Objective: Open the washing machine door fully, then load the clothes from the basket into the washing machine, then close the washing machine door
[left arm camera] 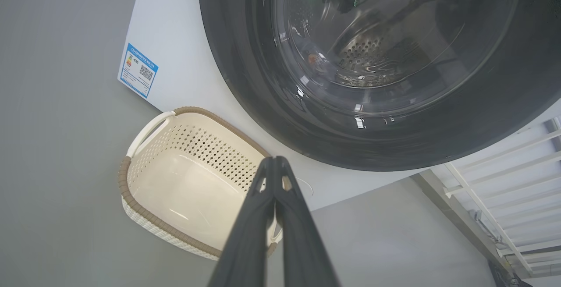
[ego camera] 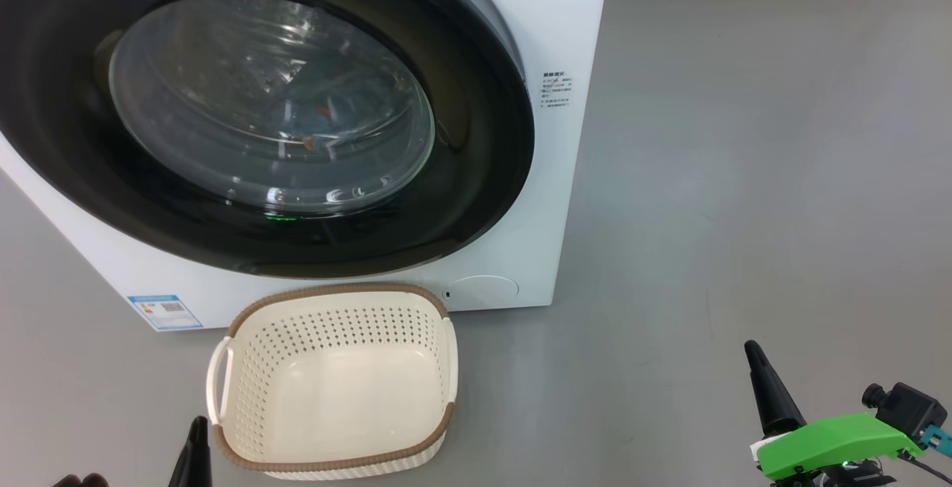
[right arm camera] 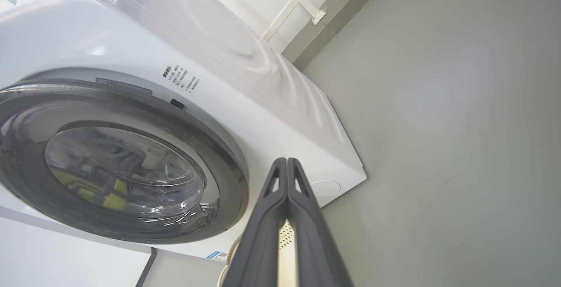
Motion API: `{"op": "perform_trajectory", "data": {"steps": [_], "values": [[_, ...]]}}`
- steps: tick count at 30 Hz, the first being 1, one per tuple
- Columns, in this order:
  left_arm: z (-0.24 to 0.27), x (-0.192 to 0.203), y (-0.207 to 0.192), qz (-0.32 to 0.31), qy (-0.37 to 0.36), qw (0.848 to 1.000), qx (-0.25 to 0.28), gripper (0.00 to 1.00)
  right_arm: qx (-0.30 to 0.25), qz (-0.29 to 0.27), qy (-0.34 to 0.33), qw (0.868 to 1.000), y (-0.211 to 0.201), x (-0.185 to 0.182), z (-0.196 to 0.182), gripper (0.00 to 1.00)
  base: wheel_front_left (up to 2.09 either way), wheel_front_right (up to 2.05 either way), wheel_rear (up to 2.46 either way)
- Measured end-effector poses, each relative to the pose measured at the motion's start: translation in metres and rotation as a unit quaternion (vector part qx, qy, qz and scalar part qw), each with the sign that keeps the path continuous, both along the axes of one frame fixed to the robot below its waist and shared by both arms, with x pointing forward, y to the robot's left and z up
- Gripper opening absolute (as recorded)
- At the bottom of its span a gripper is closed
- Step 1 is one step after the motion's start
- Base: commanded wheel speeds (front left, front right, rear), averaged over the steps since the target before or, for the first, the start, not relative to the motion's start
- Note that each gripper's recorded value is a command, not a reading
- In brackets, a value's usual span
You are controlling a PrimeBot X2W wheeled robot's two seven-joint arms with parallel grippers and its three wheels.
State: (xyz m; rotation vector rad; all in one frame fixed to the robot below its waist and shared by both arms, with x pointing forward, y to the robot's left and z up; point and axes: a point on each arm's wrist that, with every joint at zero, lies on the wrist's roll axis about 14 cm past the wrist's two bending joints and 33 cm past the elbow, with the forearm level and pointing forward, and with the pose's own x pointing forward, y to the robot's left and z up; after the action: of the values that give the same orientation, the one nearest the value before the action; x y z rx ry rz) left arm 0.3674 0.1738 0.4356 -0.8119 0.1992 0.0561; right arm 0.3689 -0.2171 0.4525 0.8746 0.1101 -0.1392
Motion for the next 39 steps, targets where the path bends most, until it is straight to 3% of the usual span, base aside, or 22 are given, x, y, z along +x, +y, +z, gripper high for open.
{"op": "perform_trajectory", "data": {"steps": [19,39], "values": [[0.009,0.003,0.005,0.024,-0.003,0.995,-0.097,0.00,0.087,-0.009,-0.012,0.996,0.003,0.005,0.008,0.00,0.00,0.00,0.00],[0.019,0.005,0.009,0.042,-0.012,0.978,-0.202,0.00,0.184,-0.012,-0.029,0.982,0.006,0.009,0.019,0.00,0.00,0.00,0.00]]}}
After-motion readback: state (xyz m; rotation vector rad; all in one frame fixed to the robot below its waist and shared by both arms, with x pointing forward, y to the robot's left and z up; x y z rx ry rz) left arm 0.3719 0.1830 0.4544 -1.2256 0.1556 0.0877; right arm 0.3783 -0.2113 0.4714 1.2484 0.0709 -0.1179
